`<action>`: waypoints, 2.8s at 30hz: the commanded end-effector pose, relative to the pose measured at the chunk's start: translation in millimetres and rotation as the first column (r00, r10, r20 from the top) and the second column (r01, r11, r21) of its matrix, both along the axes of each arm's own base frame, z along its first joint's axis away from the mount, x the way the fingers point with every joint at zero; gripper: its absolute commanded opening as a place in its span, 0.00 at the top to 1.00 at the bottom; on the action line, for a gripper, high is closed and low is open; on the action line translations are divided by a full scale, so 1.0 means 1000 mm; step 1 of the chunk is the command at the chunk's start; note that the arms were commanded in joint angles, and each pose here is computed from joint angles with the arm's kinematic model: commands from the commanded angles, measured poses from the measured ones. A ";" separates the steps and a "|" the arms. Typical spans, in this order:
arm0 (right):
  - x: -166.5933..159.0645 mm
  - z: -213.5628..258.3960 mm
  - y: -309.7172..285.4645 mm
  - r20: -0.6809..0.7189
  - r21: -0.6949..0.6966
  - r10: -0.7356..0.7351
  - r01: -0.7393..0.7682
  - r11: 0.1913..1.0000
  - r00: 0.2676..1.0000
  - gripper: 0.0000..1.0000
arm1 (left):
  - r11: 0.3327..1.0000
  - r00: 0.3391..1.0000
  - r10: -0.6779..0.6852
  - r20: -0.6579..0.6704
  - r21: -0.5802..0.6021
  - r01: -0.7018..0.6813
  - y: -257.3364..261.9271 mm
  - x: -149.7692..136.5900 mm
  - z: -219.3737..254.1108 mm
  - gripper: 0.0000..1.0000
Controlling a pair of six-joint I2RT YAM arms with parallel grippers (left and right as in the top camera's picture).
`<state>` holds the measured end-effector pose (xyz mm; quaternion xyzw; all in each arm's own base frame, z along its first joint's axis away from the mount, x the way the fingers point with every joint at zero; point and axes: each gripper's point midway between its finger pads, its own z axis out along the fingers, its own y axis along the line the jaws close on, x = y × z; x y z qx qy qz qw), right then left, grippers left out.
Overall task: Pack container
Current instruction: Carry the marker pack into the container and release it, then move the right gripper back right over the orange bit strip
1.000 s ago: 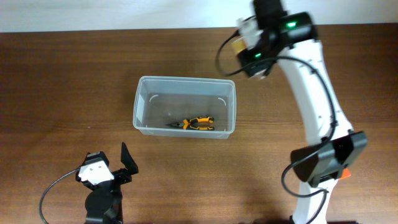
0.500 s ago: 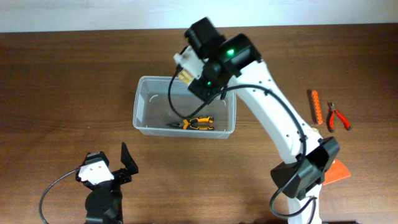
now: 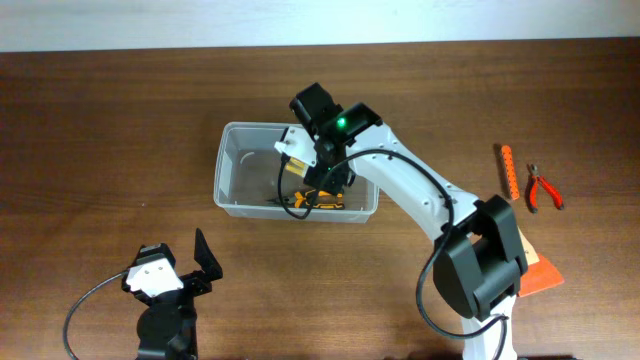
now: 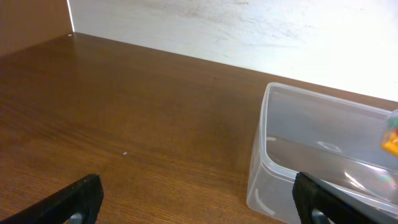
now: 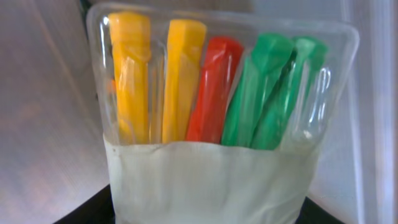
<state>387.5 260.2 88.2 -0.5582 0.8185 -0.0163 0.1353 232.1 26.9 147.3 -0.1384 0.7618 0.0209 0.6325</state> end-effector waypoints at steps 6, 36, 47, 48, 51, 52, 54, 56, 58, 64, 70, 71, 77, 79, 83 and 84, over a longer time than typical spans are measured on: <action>0.004 -0.012 0.003 0.028 0.028 -0.012 0.011 1.000 1.000 0.31 | 1.000 1.000 -0.001 0.000 0.009 0.001 0.000 0.000 0.000 0.01; 0.039 0.050 -0.052 0.143 0.041 -0.399 0.397 0.917 0.906 0.15 | 1.000 1.000 -0.001 0.000 0.009 0.001 0.000 0.000 0.000 0.01; 0.041 0.129 -0.252 0.148 -0.027 -0.799 0.810 0.586 0.583 0.14 | 1.000 1.000 -0.001 0.000 0.009 0.001 0.000 0.000 0.000 0.01; 0.039 0.124 -0.271 0.133 -0.036 -0.826 0.835 0.549 0.548 0.13 | 1.000 1.000 -0.001 0.000 0.009 0.001 0.000 0.000 0.000 0.01; 0.035 0.114 -0.311 0.092 -0.041 -0.879 0.884 0.465 0.467 0.11 | 1.000 1.000 -0.001 0.000 0.009 0.001 0.000 0.000 0.000 0.01; 0.034 0.111 -0.321 0.076 -0.040 -0.893 0.896 0.442 0.444 0.11 | 1.000 1.000 -0.001 0.000 0.009 0.001 0.000 0.000 0.000 0.01; 0.032 0.103 -0.341 0.030 -0.027 -0.918 0.918 0.395 0.395 0.12 | 1.000 1.000 -0.001 0.000 0.009 0.001 0.000 0.000 0.000 0.01; 0.032 0.097 -0.358 0.000 -0.016 -0.936 0.936 0.353 0.353 0.12 | 1.000 1.000 -0.001 0.000 0.009 0.001 0.000 0.000 0.000 0.01; 0.031 0.089 -0.374 -0.023 -0.013 -0.949 0.949 0.314 0.314 0.12 | 1.000 1.000 -0.001 0.000 0.009 0.001 0.000 0.000 0.000 0.01; 0.028 0.052 -0.400 -0.114 -0.056 -0.964 0.967 0.248 0.240 0.16 | 1.000 1.000 -0.001 0.000 0.009 0.001 0.000 0.000 0.000 0.01; 0.029 0.003 -0.399 -0.186 -0.142 -0.957 0.958 0.250 0.222 0.19 | 1.000 1.000 -0.001 0.000 0.009 0.001 0.000 0.000 0.000 0.01; 0.029 -0.008 -0.399 -0.197 -0.161 -0.956 0.955 0.251 0.218 0.20 | 1.000 1.000 -0.001 0.000 0.009 0.001 0.000 0.000 0.000 0.01; 0.022 -0.056 -0.397 -0.254 -0.260 -0.948 0.930 0.258 0.192 0.24 | 1.000 1.000 -0.001 0.000 0.009 0.001 0.000 0.000 0.000 0.01; 0.020 -0.066 -0.397 -0.265 -0.279 -0.946 0.924 0.260 0.186 0.25 | 1.000 1.000 -0.001 0.000 0.009 0.001 0.000 0.000 0.000 0.01; 0.018 -0.075 -0.396 -0.275 -0.295 -0.944 0.919 0.262 0.181 0.30 | 1.000 1.000 -0.001 0.000 0.009 0.001 0.000 0.000 0.000 0.01; 0.018 -0.075 -0.396 -0.275 -0.296 -0.944 0.919 0.262 0.181 0.32 | 1.000 1.000 -0.001 0.000 0.009 0.001 0.000 0.000 0.000 0.01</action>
